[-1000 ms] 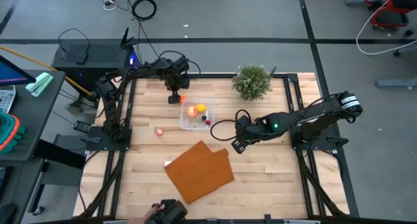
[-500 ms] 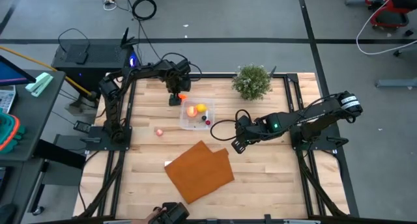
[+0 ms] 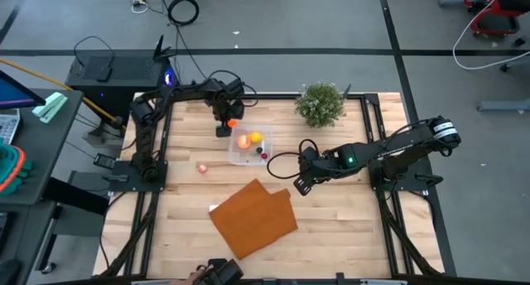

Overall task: Pick and placing Produce into tupperware
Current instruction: Put the orange carrot into the transparent bin

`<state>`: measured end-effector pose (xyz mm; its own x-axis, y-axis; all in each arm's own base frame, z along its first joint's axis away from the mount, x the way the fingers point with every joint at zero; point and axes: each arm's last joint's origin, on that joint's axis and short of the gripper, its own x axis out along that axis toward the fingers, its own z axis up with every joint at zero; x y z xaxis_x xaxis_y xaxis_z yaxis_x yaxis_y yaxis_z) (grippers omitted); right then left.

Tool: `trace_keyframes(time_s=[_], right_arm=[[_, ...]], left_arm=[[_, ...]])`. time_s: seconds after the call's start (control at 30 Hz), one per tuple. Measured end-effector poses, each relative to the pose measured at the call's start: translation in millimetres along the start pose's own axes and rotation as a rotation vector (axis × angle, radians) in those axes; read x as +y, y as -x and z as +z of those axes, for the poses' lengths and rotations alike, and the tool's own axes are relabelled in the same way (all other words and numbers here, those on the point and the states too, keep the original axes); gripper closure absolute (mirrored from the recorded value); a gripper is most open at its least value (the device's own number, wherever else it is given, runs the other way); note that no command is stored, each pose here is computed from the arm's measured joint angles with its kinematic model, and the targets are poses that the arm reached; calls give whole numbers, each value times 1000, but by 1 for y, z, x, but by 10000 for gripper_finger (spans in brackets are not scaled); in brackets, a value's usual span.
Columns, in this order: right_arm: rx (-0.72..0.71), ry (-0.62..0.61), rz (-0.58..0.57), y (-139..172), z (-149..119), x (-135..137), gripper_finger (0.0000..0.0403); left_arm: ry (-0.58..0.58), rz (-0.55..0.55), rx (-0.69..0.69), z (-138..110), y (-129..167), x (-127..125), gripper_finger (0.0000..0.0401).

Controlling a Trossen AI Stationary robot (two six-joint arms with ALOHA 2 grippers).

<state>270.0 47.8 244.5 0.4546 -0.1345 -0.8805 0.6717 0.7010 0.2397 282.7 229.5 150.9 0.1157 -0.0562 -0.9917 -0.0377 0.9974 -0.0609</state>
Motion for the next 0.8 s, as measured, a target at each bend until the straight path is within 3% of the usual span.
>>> trace_keyframes(time_s=[0.6, 0.8], right_arm=[[-1, -1, 1, 0, 0, 0, 251], [-1, -1, 1, 0, 0, 0, 251]], left_arm=[[4, 1, 18, 1, -4, -1, 198], [4, 1, 18, 1, -4, -1, 225]])
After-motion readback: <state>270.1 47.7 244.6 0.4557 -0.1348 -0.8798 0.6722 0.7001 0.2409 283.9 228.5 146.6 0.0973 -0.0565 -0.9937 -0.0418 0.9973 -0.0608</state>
